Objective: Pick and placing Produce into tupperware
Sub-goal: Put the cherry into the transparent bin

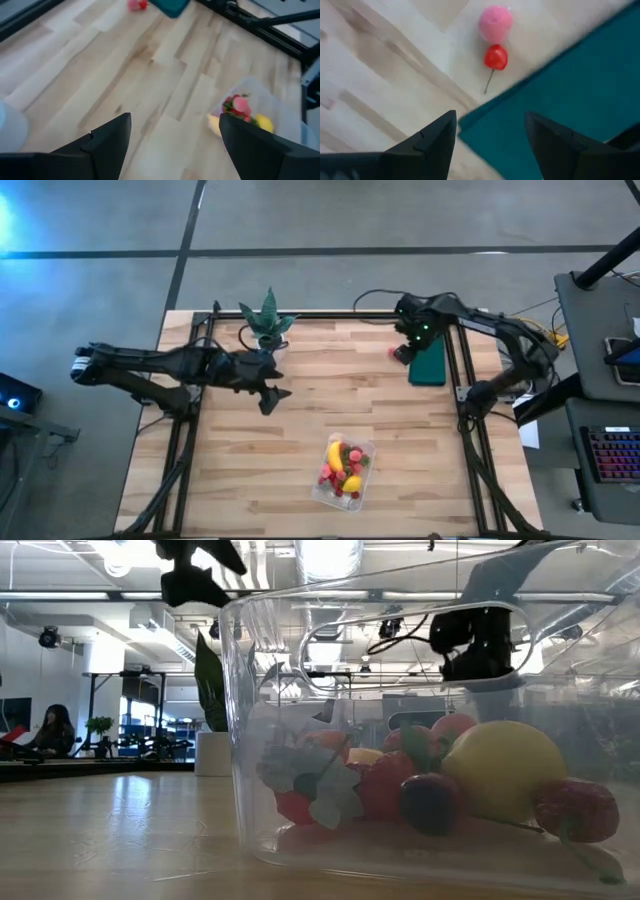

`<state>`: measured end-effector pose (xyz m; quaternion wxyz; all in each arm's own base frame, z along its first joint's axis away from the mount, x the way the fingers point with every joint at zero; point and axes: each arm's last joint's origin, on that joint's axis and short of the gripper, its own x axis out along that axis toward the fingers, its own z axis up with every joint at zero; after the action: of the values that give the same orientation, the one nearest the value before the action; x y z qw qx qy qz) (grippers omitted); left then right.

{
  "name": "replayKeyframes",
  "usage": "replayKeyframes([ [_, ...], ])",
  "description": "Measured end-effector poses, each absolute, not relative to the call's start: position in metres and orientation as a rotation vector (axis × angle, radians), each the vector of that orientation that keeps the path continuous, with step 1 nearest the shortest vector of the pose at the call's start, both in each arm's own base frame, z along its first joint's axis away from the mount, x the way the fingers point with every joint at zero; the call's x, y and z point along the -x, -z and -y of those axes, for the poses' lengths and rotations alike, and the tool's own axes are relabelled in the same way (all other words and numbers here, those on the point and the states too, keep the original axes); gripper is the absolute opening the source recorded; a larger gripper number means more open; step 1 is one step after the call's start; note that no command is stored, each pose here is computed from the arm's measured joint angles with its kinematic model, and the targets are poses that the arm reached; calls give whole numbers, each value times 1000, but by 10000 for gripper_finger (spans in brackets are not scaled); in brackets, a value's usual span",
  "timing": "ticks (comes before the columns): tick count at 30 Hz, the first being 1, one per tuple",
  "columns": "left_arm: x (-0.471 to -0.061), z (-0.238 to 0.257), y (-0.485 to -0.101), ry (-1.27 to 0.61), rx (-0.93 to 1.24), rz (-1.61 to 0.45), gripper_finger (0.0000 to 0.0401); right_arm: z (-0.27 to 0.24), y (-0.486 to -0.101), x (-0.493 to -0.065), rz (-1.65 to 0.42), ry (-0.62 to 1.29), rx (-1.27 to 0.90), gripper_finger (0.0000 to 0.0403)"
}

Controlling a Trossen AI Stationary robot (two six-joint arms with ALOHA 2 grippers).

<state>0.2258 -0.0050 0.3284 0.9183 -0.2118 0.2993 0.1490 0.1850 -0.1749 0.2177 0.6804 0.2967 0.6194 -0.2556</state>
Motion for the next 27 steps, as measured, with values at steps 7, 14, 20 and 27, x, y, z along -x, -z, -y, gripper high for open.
replayKeyframes([
  [7,-218,-3,-327,-297,469,-569,288,189,-192,-200,-1434,499,-590,226],
  [14,-215,-3,-329,-296,471,-561,288,196,-175,-207,-1445,487,-576,226],
  [20,-217,-3,-327,-301,478,-568,288,202,-157,-212,-1470,488,-577,226],
  [27,-217,-3,-327,-301,479,-564,288,203,-146,-212,-1513,513,-564,220],
])
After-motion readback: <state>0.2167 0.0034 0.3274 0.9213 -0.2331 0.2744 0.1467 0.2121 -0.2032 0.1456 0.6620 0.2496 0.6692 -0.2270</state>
